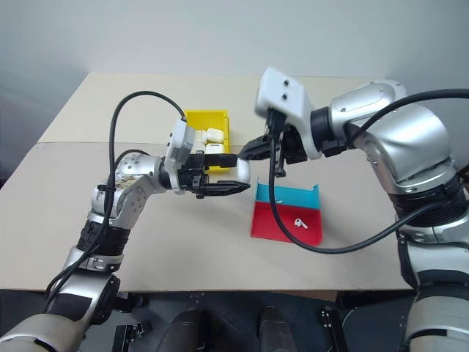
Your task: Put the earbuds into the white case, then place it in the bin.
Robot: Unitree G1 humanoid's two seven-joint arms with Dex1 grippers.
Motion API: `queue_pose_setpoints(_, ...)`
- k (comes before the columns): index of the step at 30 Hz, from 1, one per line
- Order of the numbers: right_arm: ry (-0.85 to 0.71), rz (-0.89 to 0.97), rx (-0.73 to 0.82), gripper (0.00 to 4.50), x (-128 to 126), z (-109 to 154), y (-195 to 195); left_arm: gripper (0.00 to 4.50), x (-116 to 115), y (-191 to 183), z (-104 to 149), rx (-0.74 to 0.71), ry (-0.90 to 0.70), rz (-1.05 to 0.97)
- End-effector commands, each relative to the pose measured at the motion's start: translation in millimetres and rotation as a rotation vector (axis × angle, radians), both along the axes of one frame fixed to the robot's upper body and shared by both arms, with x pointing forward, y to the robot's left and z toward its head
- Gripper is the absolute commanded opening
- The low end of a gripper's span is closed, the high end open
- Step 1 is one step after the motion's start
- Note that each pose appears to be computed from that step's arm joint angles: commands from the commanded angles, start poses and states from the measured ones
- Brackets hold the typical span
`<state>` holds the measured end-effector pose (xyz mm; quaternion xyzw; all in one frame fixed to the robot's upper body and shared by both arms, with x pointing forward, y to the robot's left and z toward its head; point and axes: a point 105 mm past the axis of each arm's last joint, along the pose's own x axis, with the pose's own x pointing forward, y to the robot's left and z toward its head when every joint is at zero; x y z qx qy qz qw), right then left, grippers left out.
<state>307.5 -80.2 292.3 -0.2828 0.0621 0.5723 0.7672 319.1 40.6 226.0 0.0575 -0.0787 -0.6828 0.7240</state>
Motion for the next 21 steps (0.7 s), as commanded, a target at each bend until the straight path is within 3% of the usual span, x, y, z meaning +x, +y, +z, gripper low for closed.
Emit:
queue_pose_setpoints(1,-0.054,-0.123,0.351,0.06,-8,52,-29,2.8,9,12,27,-0.099,-0.069,0.154)
queue_pose_setpoints(4,-0.066,-0.175,0.403,0.06,-15,48,-40,2.8,22,21,33,-0.133,-0.07,0.292)
queue_pose_setpoints(8,-0.046,-0.389,0.317,0.06,-17,-7,-57,2.8,84,57,38,-0.172,-0.028,0.819)
queue_pose_setpoints(12,-0.019,-0.434,0.314,0.06,-23,-32,-52,2.8,124,80,35,-0.174,0.04,1.081)
queue_pose_setpoints(21,-0.024,-0.457,0.343,0.06,-25,-34,-46,2.8,158,53,11,-0.037,0.068,1.125)
